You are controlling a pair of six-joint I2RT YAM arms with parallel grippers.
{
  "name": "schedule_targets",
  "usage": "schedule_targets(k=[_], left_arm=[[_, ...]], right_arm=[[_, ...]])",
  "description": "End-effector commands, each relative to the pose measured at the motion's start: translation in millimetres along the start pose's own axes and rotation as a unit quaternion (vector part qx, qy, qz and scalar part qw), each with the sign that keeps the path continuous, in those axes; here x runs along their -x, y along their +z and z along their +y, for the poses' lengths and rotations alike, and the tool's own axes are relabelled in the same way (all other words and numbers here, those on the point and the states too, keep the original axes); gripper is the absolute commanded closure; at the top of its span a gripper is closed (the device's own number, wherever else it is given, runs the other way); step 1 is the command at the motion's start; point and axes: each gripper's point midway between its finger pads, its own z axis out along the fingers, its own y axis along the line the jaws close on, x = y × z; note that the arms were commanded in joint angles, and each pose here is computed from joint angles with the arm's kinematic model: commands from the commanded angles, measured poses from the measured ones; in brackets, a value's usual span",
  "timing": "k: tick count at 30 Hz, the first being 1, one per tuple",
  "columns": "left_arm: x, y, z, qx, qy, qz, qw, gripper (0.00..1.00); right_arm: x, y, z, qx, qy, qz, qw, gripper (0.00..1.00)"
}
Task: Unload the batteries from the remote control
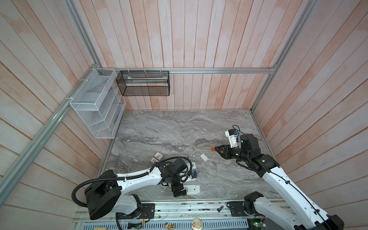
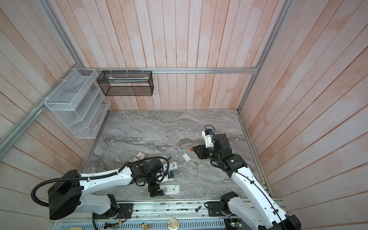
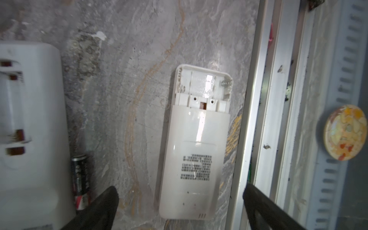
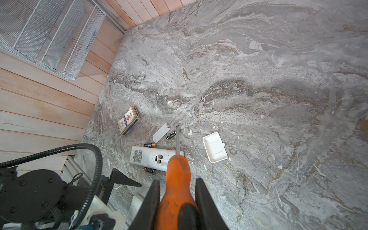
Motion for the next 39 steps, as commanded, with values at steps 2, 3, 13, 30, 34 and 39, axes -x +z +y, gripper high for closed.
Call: schedule_targets(k=[2, 3, 13, 30, 34, 39], left_arm=[[47.8, -48.6, 19.2, 0.064, -0.020, -0.085, 0.994, 0.00], [59.2, -61.5, 23.6, 0.077, -0.030, -0.110, 0.990, 0.00], [118.8, -199.5, 99.7, 0.017, -0.419, -0.408, 0.811, 0.00], [171.1, -194.9, 114.6, -0.251, -0.590, -0.508, 0.575, 0.10], [182.8, -187.6, 122.7, -0.268, -0.599, -0.511, 0.555, 0.15], [188.4, -179.7, 134.5, -0.269, -0.610, -0.515, 0.539, 0.28]], right_arm=[[14.3, -5.1, 11.5, 0.027, -0.015, -0.032, 0.999, 1.00], [15.8, -5.4, 13.1, 0.030, -0.015, -0.036, 0.999, 1.00], [39.2, -18.5, 38.1, 0.088, -0.029, -0.098, 0.991, 1.00], [51.1, -35.2, 72.7, 0.163, -0.036, -0.142, 0.976, 1.00], [50.4, -33.7, 81.7, 0.179, -0.039, -0.140, 0.973, 1.00], [43.8, -32.1, 90.8, 0.192, -0.046, -0.128, 0.972, 1.00]])
